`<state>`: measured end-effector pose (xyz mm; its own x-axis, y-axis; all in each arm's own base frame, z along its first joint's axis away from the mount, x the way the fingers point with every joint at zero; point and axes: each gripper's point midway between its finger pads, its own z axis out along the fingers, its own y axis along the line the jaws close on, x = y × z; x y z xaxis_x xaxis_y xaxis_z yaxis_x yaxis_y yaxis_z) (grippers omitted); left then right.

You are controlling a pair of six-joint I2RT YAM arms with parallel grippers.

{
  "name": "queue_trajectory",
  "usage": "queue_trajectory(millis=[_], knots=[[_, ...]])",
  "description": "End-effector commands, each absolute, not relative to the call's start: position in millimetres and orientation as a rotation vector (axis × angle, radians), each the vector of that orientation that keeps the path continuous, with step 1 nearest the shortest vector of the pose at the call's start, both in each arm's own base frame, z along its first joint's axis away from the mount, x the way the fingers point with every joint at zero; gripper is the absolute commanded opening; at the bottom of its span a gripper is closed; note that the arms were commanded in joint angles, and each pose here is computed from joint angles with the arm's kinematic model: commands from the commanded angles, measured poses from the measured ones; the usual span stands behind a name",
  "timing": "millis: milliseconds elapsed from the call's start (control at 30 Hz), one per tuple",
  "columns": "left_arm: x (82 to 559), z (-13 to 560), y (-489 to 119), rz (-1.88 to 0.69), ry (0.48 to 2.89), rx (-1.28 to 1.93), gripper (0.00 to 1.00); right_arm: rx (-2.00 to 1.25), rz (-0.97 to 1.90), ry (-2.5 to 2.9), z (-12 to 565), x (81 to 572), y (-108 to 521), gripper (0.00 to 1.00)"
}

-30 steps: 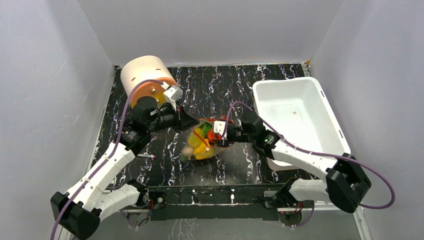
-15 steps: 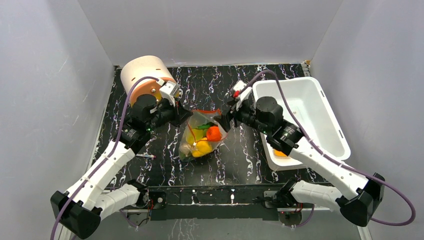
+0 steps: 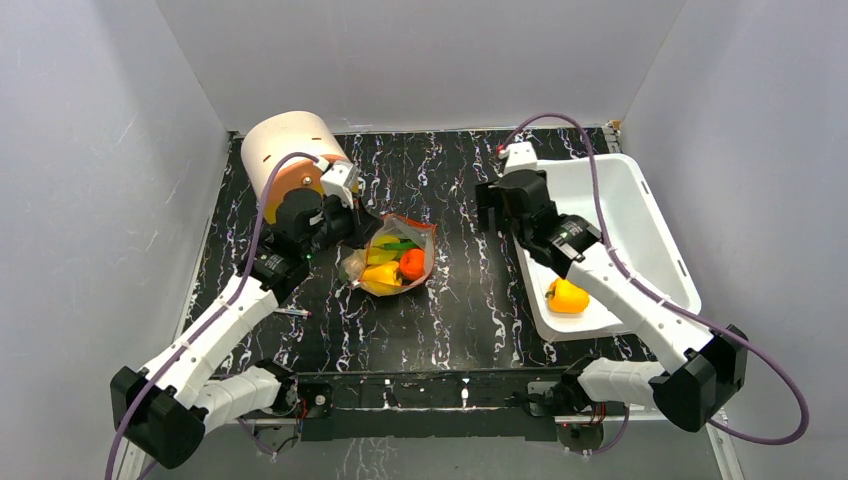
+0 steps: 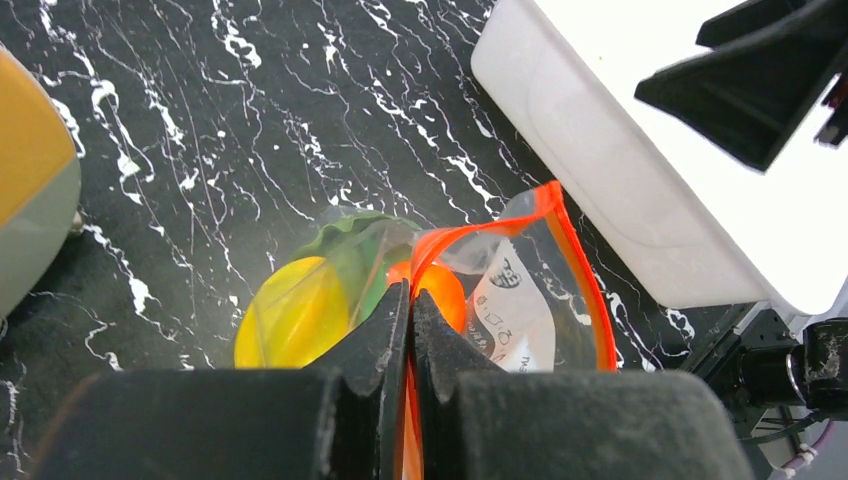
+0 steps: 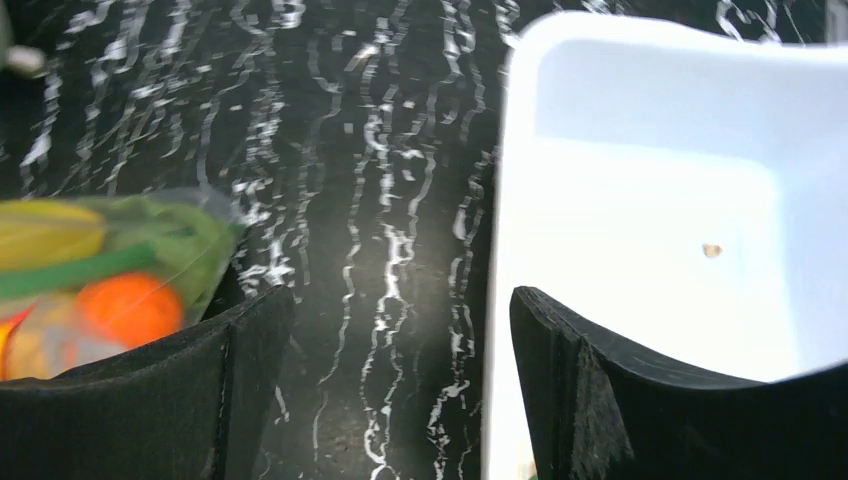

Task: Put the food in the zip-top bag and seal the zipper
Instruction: Pick up the fake vegetable from the bin.

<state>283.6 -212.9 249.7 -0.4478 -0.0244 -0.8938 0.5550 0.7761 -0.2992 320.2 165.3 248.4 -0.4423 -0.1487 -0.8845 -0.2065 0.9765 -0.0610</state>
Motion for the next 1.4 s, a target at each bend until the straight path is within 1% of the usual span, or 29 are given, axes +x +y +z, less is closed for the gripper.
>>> queue_trajectory(millis=[0,100,200,333,467,600,900,1233,1367], knots=[[292,255,-216,-0.725,1.903,0.325,0.0,0.014,0.036,2.056,252,339,121,0.75],[298,251,-216,-0.703,1.978,0.299,0.0,0.136,0.036,2.099,252,346,100,0.71],[299,238,-219,-0.682,2.087,0.323,0.0,0.227,0.064,2.173,243,346,89,0.71],[300,231,-229,-0.707,2.161,0.39,0.0,0.449,0.085,2.283,222,334,68,0.72],[302,236,-236,-0.748,2.125,0.402,0.0,0.69,0.09,2.323,204,316,50,0.76],[300,243,-243,-0.799,2.1,0.414,0.0,0.8,0.015,2.381,179,294,30,0.83],[303,251,-244,-0.794,2.094,0.425,0.0,0.982,-0.12,2.407,156,259,-9,0.97],[309,257,-251,-0.812,2.081,0.435,0.0,1.021,-0.197,2.433,127,234,-26,0.98],[311,255,-253,-0.816,2.094,0.438,0.0,1.068,-0.142,2.439,114,228,-19,0.98]])
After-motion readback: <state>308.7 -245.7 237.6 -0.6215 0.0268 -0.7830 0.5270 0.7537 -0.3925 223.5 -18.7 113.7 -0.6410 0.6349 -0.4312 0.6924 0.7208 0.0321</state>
